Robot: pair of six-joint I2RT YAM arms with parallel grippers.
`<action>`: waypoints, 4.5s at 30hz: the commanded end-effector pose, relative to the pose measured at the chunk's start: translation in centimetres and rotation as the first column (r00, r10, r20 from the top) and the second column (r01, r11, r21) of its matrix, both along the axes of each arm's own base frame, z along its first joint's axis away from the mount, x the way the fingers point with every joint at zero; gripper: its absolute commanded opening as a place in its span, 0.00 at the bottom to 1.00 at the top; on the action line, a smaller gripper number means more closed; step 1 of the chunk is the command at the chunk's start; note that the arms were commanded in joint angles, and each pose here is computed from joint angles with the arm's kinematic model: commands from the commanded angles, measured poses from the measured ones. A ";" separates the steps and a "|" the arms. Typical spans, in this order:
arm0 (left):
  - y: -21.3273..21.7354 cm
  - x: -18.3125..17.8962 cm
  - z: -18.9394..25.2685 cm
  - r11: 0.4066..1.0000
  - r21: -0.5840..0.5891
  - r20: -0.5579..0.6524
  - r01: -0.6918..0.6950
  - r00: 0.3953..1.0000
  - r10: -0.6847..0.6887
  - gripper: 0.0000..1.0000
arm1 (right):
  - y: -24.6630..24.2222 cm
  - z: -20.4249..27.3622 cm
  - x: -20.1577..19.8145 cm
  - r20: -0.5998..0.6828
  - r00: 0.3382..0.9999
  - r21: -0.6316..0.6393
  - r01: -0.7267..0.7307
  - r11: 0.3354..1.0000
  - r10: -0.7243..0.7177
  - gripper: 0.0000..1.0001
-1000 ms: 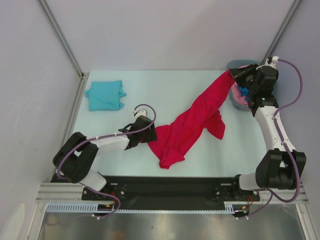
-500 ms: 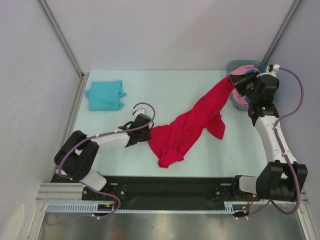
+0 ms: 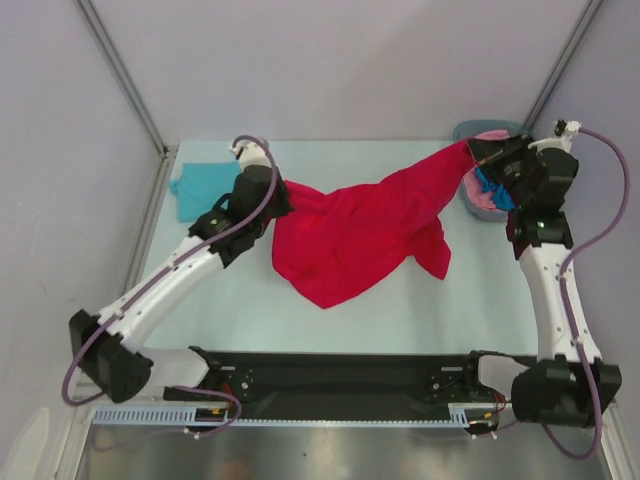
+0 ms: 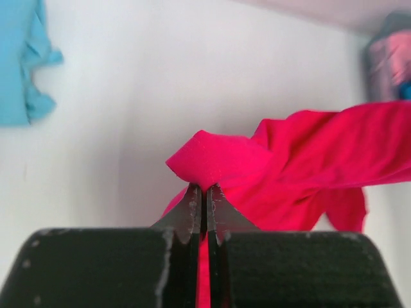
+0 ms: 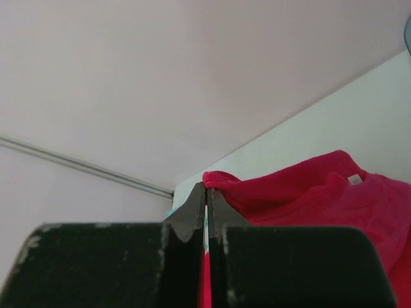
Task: Fold and stack the t-shirts
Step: Flatten the tshirt out
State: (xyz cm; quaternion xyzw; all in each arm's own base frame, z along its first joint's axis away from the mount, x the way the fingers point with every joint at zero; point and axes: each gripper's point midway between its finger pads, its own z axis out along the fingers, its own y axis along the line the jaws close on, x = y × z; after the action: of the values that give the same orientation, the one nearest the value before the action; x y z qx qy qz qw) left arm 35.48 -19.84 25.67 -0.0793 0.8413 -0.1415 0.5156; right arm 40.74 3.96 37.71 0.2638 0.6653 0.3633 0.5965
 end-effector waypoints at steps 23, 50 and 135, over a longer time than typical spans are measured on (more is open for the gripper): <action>7.6 -7.4 16.9 0.993 -0.012 0.333 -0.119 0.936 0.116 0.00 | 2.2 11.8 -11.1 0.342 0.939 -0.181 0.038 0.983 0.026 0.00; 6.0 4.0 24.4 0.993 -0.018 0.446 -0.118 0.888 0.114 0.00 | 2.4 18.8 3.1 0.422 0.899 -0.167 -0.055 0.984 0.121 0.00; 3.6 8.6 -2.6 0.965 0.222 -0.070 -0.141 0.985 0.160 1.00 | 6.6 -3.3 5.9 -0.115 0.991 -0.192 -0.086 0.978 0.064 0.63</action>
State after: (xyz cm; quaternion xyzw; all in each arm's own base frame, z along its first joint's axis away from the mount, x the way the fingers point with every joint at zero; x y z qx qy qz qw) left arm 47.83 -15.70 20.88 -0.0785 0.8760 0.0173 0.4755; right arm 50.67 10.76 32.55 0.1949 0.7481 0.3248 0.5449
